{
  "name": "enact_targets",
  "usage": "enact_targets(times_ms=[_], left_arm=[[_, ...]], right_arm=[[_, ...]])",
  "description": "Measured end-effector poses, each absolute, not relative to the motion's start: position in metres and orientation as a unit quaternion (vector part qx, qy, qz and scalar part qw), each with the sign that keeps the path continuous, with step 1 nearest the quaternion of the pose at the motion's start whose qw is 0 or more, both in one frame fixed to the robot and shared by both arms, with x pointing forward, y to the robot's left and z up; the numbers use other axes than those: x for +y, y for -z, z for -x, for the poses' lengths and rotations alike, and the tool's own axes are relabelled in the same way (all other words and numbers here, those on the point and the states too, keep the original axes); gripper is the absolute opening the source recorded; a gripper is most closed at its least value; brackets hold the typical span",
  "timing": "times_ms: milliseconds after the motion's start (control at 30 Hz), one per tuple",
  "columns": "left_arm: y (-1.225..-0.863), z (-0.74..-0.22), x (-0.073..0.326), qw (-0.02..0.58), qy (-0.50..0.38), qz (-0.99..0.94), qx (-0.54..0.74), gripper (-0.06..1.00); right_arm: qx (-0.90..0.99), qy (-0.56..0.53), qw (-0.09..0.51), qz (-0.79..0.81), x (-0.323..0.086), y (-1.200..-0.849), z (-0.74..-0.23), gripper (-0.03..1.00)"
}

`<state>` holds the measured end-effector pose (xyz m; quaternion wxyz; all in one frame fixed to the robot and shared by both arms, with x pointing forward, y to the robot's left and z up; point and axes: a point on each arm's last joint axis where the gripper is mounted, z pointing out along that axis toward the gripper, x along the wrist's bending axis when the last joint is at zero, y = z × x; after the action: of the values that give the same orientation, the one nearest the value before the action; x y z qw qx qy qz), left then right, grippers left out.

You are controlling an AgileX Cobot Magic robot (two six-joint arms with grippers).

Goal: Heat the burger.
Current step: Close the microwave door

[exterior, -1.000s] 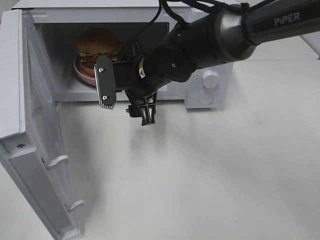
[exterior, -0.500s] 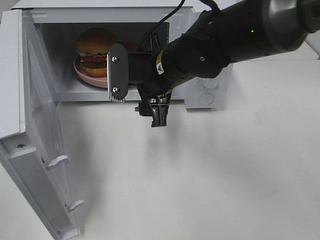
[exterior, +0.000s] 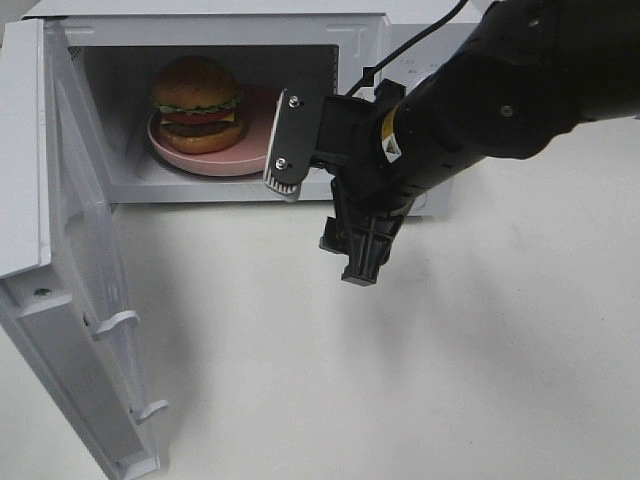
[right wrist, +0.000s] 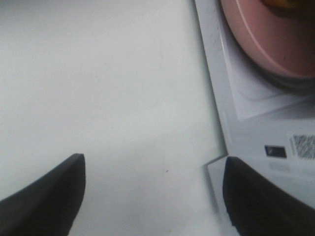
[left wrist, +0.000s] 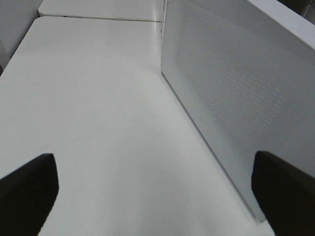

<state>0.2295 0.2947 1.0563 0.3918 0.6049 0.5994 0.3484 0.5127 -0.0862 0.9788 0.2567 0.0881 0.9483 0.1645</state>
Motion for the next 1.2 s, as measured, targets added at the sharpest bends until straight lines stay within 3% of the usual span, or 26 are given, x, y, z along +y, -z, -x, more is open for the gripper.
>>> enact_targets(times_ms=[533,1200], left_arm=[[-1.056,-0.230,0.295,0.392,-0.348,-0.605,0.599,0.99],[-1.056,-0.230,0.295,0.392,-0.348,-0.605,0.599,0.99]], right_arm=[[0.902,-0.144,0.195,-0.356,-0.132,-1.013,-0.468,0.76],[0.881,-0.103,0.153,-0.436,-0.190,-1.059,-0.396,0.76]])
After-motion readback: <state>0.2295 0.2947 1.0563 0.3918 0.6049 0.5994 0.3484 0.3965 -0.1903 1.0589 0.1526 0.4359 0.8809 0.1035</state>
